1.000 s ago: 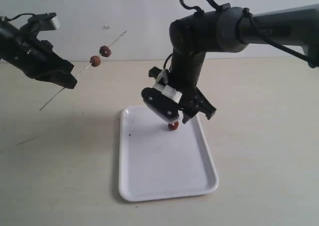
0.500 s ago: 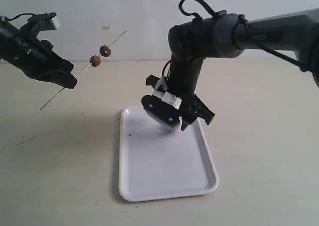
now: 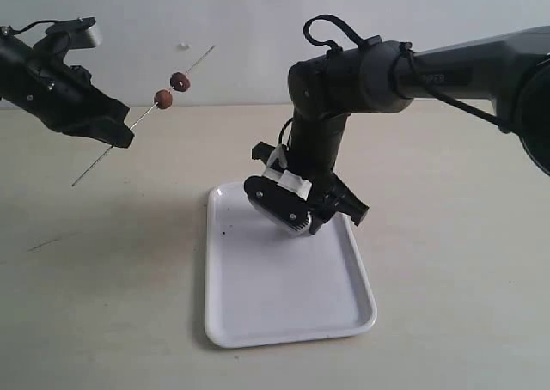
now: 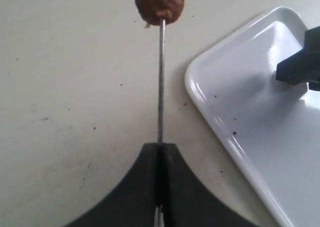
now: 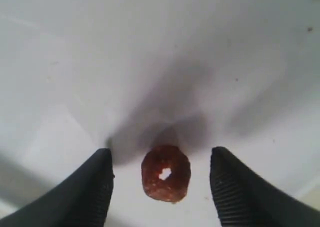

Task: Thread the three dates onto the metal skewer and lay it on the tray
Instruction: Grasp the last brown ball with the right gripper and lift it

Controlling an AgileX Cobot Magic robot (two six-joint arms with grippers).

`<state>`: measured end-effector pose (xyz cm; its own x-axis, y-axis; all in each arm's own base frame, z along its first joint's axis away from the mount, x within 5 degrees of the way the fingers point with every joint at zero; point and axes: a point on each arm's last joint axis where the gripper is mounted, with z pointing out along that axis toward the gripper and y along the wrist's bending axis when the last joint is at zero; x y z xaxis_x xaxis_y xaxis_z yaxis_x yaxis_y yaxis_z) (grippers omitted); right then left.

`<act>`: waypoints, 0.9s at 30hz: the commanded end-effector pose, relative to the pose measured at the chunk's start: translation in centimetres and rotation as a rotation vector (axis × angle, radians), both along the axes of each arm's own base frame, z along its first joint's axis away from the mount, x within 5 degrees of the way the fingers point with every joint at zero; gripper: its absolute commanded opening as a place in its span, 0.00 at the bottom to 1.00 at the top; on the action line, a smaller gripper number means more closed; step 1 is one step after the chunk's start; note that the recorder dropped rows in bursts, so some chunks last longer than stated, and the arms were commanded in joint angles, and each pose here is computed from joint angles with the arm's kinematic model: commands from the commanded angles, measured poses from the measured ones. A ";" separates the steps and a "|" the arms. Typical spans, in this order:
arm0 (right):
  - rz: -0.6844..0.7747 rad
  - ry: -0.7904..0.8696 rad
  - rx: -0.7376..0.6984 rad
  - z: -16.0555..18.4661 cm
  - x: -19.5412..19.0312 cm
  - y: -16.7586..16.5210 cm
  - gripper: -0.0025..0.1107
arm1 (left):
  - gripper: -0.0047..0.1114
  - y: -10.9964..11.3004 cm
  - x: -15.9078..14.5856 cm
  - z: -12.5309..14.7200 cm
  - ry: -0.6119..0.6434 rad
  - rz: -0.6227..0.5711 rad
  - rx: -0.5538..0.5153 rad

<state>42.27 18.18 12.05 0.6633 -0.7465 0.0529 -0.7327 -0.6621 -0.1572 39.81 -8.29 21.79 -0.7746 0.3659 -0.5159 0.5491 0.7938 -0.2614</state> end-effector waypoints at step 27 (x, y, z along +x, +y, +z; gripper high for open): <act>-0.098 -0.036 -0.015 0.1 0.3 -0.3 0.42 | 0.04 0.1 0.1 0.8 -0.025 0.020 -0.017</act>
<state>42.54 17.98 12.09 0.5944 -0.8008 0.0744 -0.7834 -0.5974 -0.1715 39.87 -8.29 21.82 -0.7738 0.3608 -0.5207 0.5464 0.7961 -0.2603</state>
